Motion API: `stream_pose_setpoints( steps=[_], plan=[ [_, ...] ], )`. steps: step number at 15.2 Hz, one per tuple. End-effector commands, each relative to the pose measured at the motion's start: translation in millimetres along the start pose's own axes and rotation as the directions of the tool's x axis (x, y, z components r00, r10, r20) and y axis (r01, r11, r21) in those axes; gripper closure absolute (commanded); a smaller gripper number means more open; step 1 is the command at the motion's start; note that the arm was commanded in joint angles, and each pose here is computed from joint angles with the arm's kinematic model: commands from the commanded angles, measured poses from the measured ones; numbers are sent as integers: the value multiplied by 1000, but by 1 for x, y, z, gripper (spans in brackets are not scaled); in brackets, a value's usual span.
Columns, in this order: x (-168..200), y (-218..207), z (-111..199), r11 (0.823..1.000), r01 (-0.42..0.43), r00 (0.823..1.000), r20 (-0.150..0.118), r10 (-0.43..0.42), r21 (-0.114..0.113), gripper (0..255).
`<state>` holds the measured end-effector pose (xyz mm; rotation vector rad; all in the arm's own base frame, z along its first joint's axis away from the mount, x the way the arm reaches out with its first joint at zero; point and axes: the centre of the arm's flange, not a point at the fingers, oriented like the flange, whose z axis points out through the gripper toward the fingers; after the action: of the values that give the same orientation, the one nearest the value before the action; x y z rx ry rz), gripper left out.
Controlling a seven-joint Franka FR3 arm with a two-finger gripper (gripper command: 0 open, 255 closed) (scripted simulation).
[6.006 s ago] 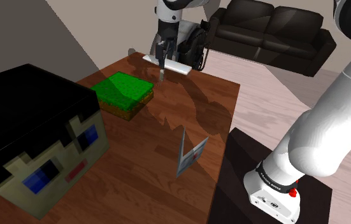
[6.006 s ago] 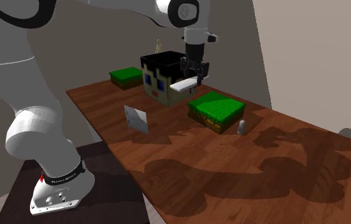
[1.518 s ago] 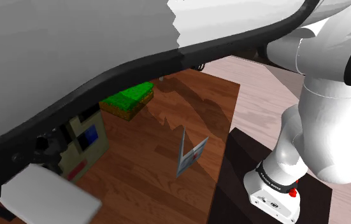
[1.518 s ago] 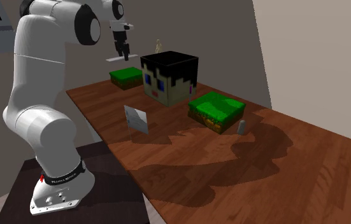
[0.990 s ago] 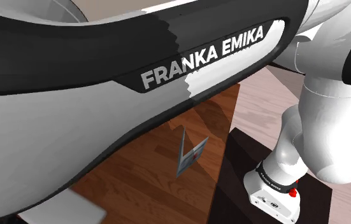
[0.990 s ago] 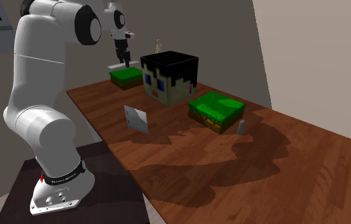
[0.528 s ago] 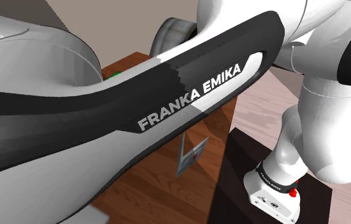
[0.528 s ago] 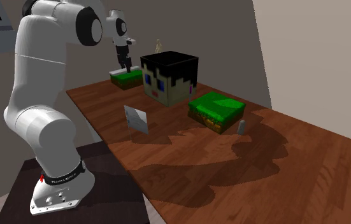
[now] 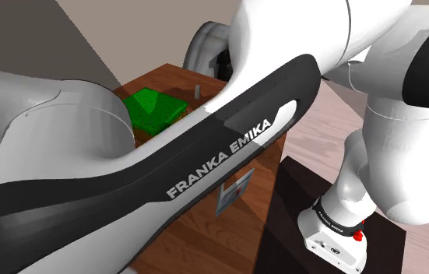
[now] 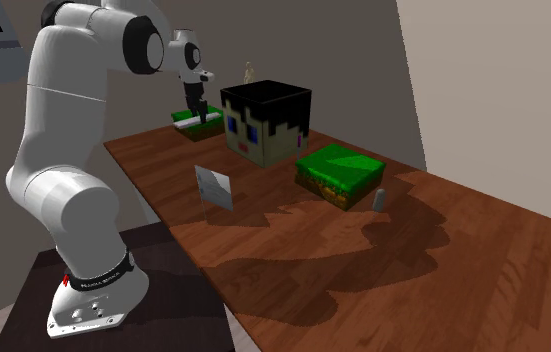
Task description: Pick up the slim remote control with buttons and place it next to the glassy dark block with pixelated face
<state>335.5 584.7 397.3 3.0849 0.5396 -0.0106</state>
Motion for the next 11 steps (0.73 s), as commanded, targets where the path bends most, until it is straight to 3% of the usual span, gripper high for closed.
stream_pose_setpoints(
  steps=[1,11],
  plan=[
    [0,-1,11,1000,0,1000,-1,0,1,255],
    [1,-1,64,1000,0,1000,-1,0,1,255]
  ],
)
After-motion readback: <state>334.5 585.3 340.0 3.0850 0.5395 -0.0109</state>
